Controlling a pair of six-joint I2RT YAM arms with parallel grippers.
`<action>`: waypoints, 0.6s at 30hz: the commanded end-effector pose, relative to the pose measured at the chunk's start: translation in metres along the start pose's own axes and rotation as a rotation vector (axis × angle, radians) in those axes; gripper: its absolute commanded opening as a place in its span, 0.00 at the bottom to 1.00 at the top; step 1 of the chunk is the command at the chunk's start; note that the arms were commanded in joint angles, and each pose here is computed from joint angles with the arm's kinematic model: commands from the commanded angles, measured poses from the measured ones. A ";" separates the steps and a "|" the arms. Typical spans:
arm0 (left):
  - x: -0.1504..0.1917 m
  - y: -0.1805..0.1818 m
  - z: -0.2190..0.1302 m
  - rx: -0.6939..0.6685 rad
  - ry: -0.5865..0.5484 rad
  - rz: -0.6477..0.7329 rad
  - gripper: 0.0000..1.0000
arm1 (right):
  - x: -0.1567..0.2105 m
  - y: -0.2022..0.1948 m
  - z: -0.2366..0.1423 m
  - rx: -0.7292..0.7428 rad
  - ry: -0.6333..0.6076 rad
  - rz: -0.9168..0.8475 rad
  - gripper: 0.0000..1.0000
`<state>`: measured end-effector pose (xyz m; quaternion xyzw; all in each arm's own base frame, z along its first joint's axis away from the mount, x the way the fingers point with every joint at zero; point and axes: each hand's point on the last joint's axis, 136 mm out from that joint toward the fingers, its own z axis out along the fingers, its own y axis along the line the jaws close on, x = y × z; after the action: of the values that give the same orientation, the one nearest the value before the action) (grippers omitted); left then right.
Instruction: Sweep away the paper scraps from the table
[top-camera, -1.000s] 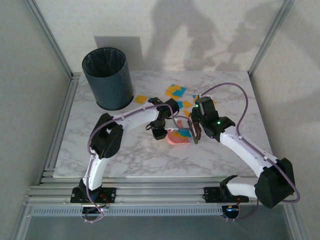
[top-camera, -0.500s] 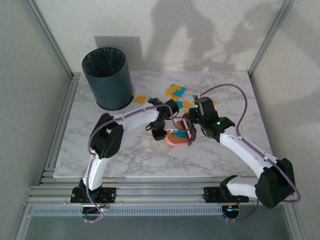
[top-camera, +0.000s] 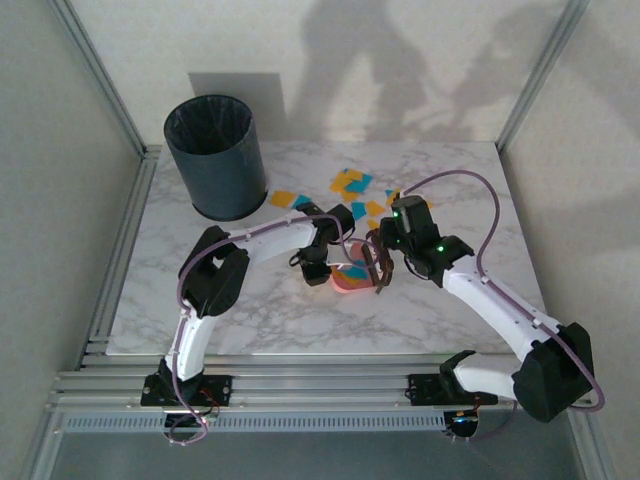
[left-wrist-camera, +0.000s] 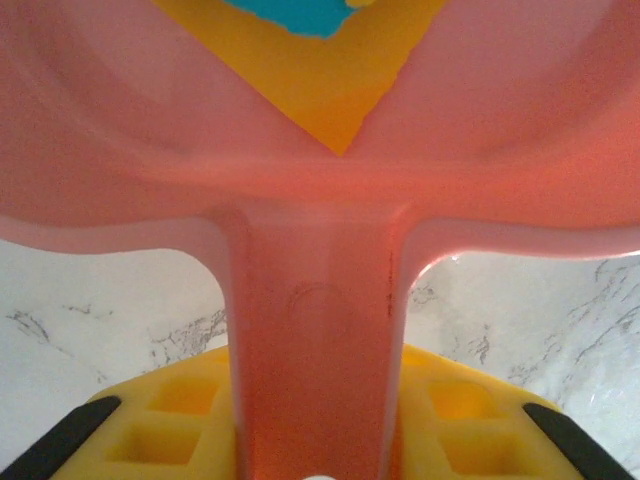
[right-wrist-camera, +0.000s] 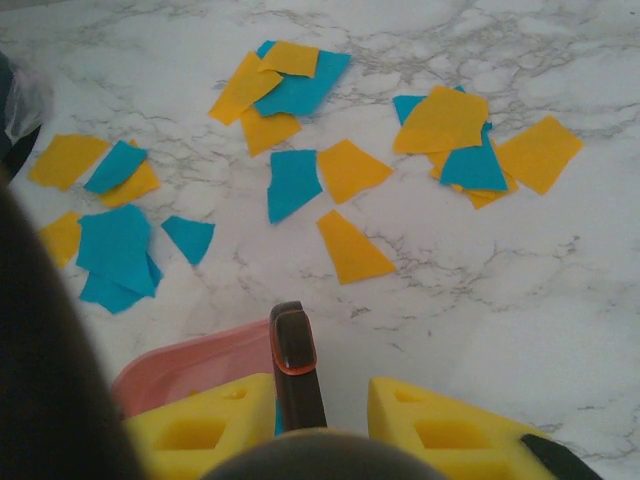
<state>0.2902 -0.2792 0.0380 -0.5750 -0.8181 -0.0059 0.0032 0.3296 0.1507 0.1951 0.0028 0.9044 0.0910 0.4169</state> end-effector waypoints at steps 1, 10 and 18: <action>0.017 -0.005 -0.005 0.016 0.032 -0.014 0.00 | -0.001 -0.006 -0.010 0.012 -0.018 0.028 0.00; 0.014 -0.007 -0.008 0.029 -0.041 -0.051 0.00 | -0.010 -0.020 -0.029 0.027 -0.067 0.087 0.00; 0.010 0.005 -0.023 0.024 -0.135 -0.147 0.00 | -0.015 -0.066 -0.051 0.155 -0.085 0.112 0.00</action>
<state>0.2899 -0.2715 0.0450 -0.5336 -0.8448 0.0295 -0.0269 0.3109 0.0986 0.2227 0.0694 0.8918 0.0726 0.4412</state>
